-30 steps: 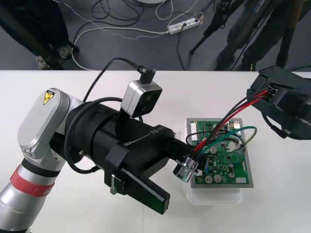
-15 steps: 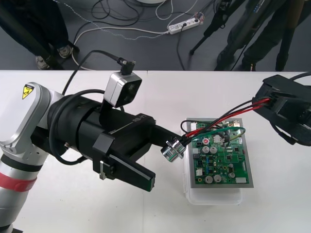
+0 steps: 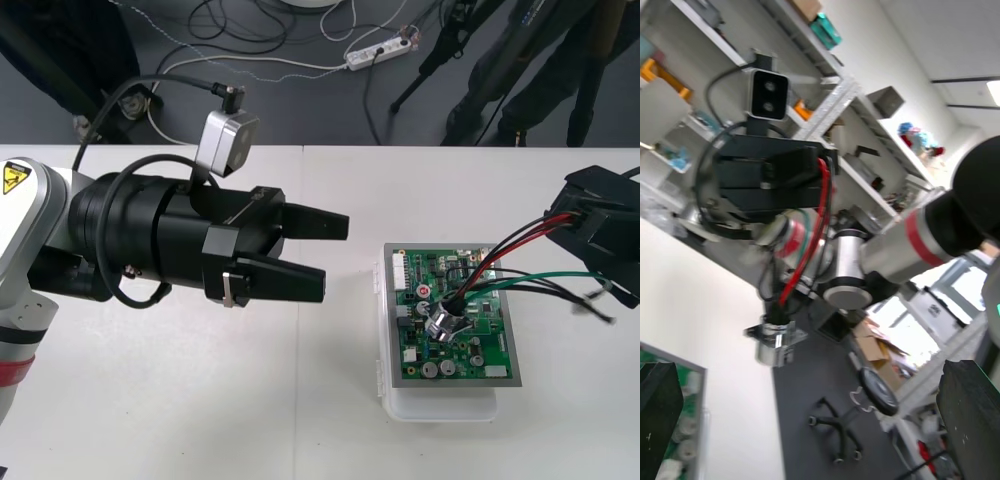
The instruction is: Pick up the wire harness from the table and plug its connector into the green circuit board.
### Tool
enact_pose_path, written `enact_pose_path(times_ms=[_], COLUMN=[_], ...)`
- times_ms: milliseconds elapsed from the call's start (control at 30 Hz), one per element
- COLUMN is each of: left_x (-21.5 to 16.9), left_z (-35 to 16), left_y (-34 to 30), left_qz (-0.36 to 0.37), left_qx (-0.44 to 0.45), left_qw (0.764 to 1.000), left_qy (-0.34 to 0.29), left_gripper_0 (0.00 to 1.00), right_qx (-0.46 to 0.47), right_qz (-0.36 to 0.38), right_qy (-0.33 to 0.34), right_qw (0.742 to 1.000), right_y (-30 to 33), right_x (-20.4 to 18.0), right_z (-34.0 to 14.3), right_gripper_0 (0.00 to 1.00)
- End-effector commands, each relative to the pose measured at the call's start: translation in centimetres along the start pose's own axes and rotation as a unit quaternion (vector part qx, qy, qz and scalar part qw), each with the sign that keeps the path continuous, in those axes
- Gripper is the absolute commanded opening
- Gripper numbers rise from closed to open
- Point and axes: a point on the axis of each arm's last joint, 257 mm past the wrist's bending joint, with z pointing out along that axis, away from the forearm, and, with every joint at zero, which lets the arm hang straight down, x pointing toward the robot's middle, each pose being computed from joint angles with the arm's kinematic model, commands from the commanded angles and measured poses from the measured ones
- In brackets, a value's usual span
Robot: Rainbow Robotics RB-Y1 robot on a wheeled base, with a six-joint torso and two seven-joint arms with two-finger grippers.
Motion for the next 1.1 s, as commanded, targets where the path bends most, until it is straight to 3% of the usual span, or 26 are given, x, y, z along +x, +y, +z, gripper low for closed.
enact_pose_path(times_ms=[33, 467, 1100], left_x=[-3.2, -4.7, -4.7], left_z=[-1.6, -5.0, -5.9], left_y=[2.1, 3.8, 1.5], left_qz=[0.085, 0.148, 0.203], left_qx=[-0.071, -0.134, -0.107], left_qw=[0.994, 0.980, 0.973], left_qy=[-0.017, 0.002, -0.002], left_gripper_0=[1.00, 1.00, 1.00], right_qx=[0.024, 0.087, 0.109], right_qz=[-0.041, -0.089, -0.172], right_qy=[0.017, 0.063, 0.140], right_qw=[0.999, 0.990, 0.969], right_y=[0.4, -0.7, -2.9], right_x=[-0.5, -0.5, 3.5], right_z=[-1.2, -3.3, -1.4], right_gripper_0=[0.00, 0.00, 0.00])
